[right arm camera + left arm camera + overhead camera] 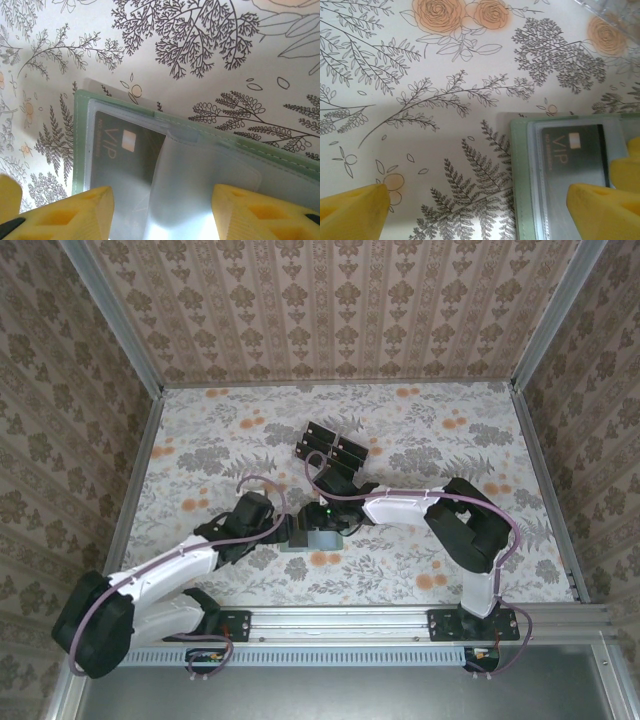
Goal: Put the credit cards into the card holder
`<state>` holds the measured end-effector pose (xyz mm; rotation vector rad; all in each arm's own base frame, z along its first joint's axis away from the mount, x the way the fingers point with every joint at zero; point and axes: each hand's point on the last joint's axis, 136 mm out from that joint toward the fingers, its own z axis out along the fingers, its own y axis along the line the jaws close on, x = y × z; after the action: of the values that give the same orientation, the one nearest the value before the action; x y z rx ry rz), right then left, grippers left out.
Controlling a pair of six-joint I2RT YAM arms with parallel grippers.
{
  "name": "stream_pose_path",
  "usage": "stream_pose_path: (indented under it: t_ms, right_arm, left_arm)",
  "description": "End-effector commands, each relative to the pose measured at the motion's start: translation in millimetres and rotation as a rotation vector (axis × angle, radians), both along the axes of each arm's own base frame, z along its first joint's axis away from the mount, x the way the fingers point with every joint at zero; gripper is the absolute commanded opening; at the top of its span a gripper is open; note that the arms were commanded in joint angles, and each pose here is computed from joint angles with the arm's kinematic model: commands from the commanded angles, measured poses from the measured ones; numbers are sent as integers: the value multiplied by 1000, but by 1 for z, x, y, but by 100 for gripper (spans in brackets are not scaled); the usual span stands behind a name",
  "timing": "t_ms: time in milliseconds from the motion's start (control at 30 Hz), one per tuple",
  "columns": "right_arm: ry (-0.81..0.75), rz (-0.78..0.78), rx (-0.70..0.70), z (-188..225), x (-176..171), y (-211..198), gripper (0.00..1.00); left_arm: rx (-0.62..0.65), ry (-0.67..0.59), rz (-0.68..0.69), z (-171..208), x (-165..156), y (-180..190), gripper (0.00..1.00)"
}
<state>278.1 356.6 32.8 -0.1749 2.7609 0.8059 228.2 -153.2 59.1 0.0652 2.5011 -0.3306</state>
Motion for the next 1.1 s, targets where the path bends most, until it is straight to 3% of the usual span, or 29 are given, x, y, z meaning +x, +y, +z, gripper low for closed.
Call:
stream_pose_path:
  t_ms: [0,500,1067]
  right_arm:
    - [78,-33,-40,-23,-12,-10,57]
    - [119,-93,-32,-26,-11,-14,58]
    - [134,-104,-7,-24,-10,-12,58]
  left_arm:
    - [-49,-30,-52,5,-6,-10,100]
    - [-142,-132,-182,13,-28,-44,100]
    - [-76,-147,-240,7,-22,-69,100]
